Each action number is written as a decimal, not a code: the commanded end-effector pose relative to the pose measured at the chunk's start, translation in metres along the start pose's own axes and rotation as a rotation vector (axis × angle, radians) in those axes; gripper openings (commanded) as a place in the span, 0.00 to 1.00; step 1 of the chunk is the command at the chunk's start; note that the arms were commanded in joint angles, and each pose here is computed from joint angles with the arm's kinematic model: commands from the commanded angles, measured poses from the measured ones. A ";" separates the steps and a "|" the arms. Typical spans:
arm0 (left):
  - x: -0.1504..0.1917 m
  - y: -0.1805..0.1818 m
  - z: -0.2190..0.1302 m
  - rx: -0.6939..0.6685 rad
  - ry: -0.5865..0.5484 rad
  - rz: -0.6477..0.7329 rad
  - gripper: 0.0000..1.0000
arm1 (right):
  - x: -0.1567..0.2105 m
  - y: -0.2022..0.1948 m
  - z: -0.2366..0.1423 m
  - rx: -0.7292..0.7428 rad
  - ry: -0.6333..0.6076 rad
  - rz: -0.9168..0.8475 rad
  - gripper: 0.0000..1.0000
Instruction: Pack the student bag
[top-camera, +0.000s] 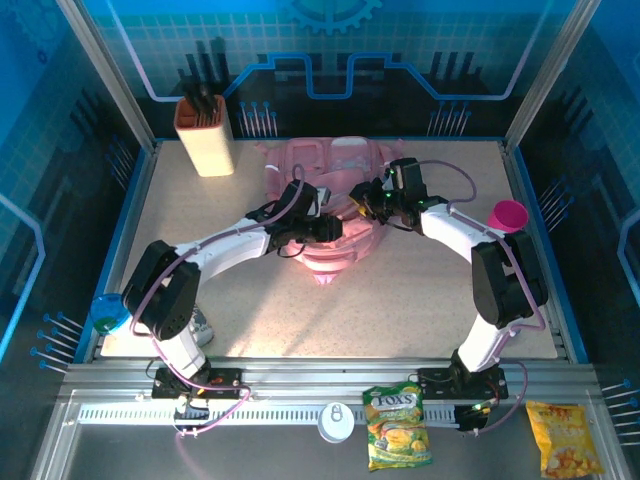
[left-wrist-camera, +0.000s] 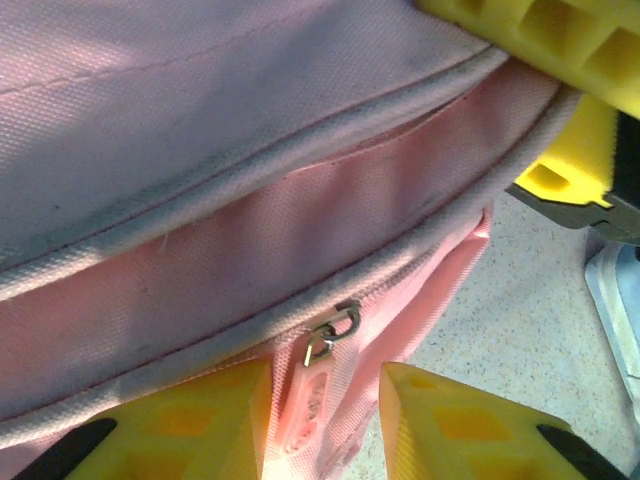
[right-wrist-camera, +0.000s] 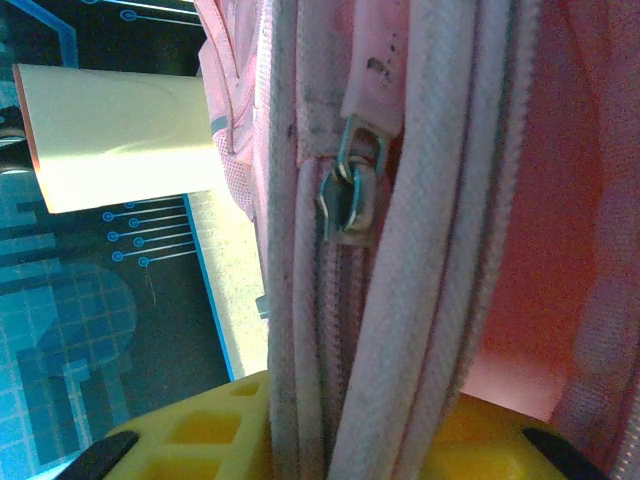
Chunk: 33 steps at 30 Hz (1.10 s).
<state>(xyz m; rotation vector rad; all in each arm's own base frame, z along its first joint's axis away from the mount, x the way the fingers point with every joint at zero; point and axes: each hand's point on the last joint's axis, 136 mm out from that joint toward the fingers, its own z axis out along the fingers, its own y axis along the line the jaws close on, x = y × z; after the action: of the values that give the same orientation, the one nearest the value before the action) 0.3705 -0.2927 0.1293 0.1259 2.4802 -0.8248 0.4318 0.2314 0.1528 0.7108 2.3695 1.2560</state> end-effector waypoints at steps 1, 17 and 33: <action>0.001 0.004 0.004 -0.037 0.019 0.002 0.34 | 0.008 0.026 -0.001 -0.077 0.023 -0.050 0.29; 0.012 0.016 -0.013 -0.058 0.063 0.088 0.01 | -0.010 0.008 -0.017 -0.041 -0.056 -0.033 0.25; 0.009 0.117 -0.057 -0.236 0.060 0.018 0.00 | -0.037 -0.007 -0.042 -0.059 -0.151 -0.015 0.19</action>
<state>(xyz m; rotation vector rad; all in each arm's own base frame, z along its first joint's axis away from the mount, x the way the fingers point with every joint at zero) 0.3638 -0.1935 0.1036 0.1492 2.5893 -0.6170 0.4244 0.2049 0.1451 0.7499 2.3313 1.2469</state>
